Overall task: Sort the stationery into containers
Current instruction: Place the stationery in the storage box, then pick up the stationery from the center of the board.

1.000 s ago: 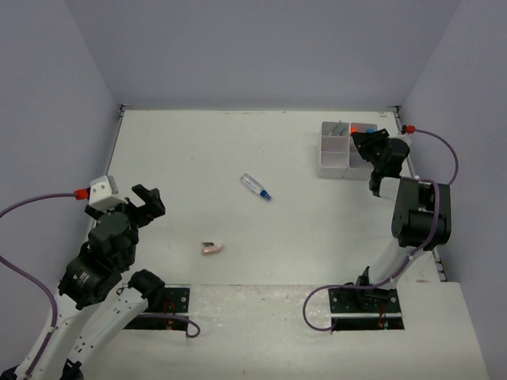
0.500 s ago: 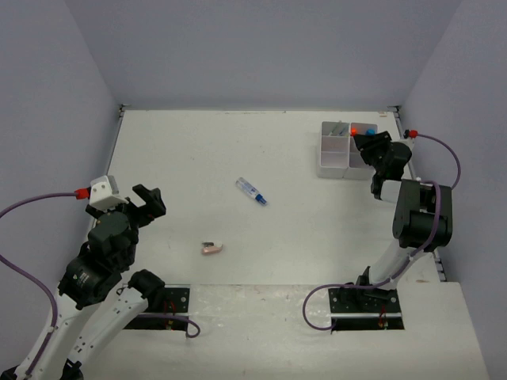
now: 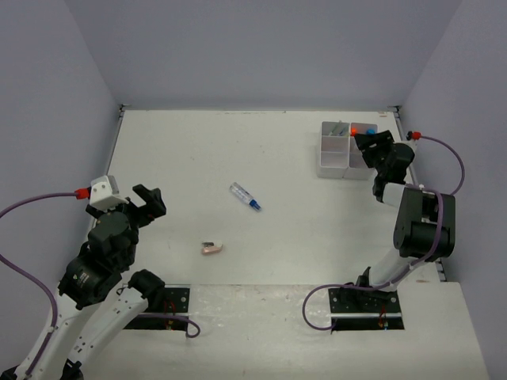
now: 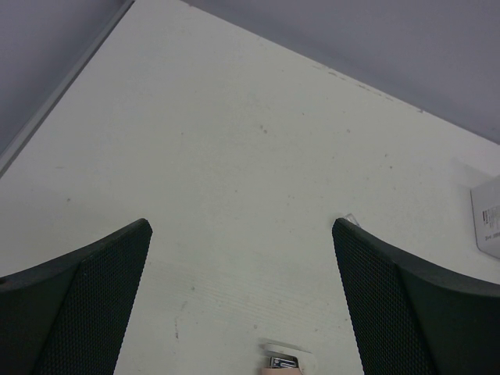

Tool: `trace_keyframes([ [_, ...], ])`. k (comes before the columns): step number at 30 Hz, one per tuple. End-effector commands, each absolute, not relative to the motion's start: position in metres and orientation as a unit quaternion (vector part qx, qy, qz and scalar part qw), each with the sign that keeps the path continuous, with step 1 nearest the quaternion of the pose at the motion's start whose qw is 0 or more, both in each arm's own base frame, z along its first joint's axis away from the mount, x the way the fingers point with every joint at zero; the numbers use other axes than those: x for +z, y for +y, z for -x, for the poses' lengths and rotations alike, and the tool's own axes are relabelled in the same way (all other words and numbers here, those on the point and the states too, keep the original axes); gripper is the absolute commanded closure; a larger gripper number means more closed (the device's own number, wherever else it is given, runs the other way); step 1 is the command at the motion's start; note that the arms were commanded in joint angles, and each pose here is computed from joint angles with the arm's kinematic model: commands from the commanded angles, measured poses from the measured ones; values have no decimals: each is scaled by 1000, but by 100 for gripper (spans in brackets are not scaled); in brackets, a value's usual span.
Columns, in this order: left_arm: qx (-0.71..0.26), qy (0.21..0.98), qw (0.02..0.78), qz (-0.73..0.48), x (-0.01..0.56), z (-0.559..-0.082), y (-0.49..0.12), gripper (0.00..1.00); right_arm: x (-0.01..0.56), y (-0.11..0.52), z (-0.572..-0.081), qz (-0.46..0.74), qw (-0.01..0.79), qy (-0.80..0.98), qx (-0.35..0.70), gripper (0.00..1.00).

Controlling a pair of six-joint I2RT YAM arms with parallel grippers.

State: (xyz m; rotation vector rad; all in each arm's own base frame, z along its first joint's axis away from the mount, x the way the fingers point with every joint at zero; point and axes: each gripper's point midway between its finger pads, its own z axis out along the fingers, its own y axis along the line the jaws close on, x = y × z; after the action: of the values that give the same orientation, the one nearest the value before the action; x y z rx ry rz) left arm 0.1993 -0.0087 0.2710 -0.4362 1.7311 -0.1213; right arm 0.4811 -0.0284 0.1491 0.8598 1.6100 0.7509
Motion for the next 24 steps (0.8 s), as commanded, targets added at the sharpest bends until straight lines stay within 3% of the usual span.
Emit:
trace_keyframes([
  [1, -47, 749, 635, 185, 276, -202, -8, 0, 169, -37, -484, -373, 558, 677, 301, 37],
  [9, -47, 747, 636, 187, 277, -202, -7, 0, 169, -26, -477, -365, 538, 689, 320, 38],
  [16, -24, 773, 607, 181, 265, -216, -15, 0, 235, 68, -437, -208, 553, 761, 269, 40],
  [24, -144, 873, 428, 186, 201, -251, -115, 0, 213, 148, -340, -79, 475, 839, 254, 40],
])
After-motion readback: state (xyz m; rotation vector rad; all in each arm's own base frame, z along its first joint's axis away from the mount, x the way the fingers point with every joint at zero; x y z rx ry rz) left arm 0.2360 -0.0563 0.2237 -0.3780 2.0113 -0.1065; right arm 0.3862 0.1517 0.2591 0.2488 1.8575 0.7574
